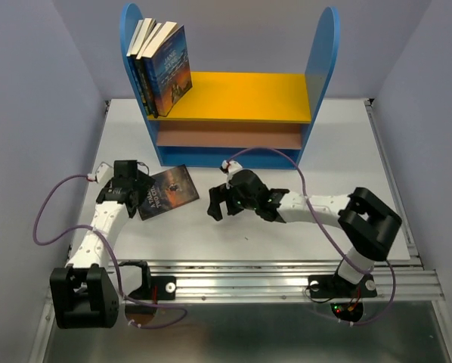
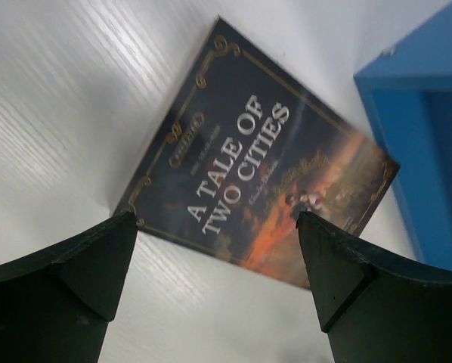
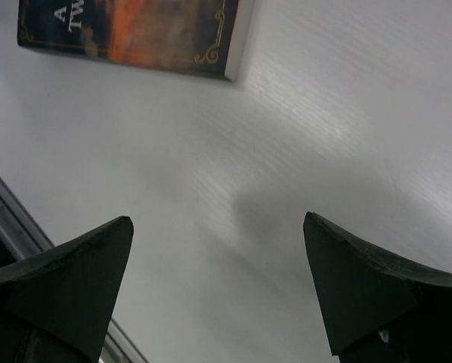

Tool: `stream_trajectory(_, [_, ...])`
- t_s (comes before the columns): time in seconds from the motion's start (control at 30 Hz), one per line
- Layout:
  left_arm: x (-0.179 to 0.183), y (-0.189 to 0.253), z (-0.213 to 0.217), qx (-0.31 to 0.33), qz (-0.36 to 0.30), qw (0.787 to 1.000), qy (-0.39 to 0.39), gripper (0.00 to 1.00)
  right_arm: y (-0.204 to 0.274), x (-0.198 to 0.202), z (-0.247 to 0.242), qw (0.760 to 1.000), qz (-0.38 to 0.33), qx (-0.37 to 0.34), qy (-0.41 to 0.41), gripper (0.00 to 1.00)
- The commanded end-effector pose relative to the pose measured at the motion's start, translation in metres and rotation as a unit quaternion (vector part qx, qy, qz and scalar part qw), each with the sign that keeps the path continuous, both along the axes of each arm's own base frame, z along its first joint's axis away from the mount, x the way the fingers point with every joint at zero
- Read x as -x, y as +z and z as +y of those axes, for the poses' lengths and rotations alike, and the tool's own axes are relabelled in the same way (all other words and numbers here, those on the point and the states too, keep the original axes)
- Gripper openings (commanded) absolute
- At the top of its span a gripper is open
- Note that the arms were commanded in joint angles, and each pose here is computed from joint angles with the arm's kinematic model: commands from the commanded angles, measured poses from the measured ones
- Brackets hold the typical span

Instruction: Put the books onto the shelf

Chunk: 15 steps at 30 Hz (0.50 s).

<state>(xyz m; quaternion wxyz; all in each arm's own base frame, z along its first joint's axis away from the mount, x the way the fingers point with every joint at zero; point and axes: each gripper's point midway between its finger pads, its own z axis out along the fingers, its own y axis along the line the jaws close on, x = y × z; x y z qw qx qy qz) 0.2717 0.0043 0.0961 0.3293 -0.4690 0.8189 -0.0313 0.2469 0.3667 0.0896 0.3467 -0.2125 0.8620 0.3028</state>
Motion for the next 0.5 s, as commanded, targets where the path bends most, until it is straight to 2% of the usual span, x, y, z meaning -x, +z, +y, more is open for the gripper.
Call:
stream_trajectory(0.0, [-0.019,0.005,0.038,0.001,-0.049,0.996,0.081,0.99,0.044,-0.051,0.047,0.992,-0.09,-0.075,-0.048,1.0])
stream_trajectory(0.03, [-0.017,0.0,0.044,0.003,-0.043,0.995,0.091,0.99,0.026,-0.052,0.055,0.993,-0.088,-0.057,-0.044,1.0])
stream_trajectory(0.2, [-0.022,-0.026,0.064,0.009,-0.022,0.994,0.108,0.99,0.016,-0.079,0.083,0.991,-0.11,-0.048,-0.065,1.0])
stream_trajectory(0.23, [-0.021,-0.036,0.064,0.016,-0.008,0.994,0.107,0.99,0.003,-0.082,0.086,0.992,-0.106,-0.037,-0.065,1.0])
stream_trajectory(0.47, [-0.024,-0.062,0.061,0.043,0.006,0.995,0.085,0.98,-0.012,-0.098,0.11,0.991,-0.105,-0.041,-0.068,1.0])
